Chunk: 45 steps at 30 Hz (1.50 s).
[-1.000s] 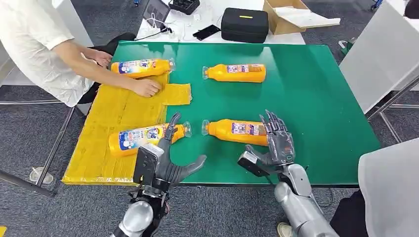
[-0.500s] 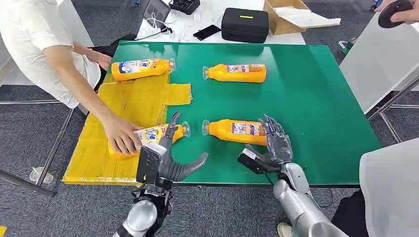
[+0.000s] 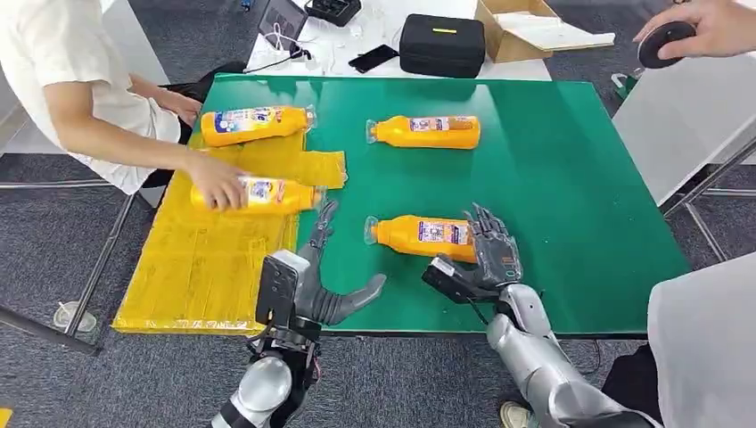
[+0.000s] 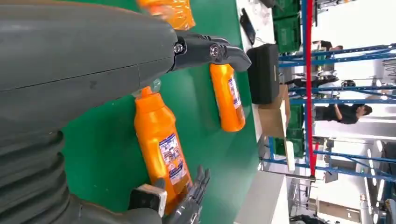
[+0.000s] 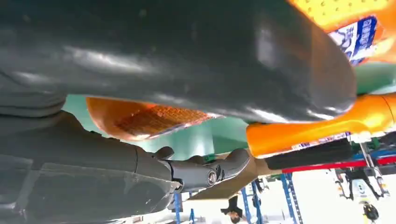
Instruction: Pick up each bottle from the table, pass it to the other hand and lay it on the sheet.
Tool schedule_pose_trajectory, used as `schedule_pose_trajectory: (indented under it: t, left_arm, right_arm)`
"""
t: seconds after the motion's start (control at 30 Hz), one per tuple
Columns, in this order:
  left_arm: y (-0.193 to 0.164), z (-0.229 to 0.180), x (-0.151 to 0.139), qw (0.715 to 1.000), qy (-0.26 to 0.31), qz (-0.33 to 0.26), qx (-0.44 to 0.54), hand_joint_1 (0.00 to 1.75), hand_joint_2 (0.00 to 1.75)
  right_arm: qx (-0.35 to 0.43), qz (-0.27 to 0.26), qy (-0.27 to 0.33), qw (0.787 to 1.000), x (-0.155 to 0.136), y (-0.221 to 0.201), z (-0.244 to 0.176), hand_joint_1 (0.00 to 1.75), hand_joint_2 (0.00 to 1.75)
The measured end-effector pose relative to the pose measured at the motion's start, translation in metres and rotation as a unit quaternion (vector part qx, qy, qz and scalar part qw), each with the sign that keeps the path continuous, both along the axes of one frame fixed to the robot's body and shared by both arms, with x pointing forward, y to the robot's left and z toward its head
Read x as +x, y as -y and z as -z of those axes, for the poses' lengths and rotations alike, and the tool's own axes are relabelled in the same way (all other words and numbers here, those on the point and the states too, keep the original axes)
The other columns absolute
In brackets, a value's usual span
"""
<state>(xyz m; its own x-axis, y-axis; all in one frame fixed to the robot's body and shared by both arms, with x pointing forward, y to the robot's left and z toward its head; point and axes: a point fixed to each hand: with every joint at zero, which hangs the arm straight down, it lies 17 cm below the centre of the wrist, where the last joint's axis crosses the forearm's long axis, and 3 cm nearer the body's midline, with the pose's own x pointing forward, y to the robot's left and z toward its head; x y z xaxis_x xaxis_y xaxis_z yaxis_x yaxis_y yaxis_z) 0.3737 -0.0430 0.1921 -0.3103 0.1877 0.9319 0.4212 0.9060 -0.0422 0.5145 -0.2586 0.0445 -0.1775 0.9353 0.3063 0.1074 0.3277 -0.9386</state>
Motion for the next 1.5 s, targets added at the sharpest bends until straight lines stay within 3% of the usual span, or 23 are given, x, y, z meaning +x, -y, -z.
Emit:
schedule_pose_trajectory:
  t: [1.5]
  left_arm:
    - [0.015,-0.001,0.008,1.000,-0.004,0.011,-0.003,0.00,1.75]
  right_arm:
    - [-0.011,0.039,-0.098,0.994,0.016,0.003,0.027,0.00,0.00]
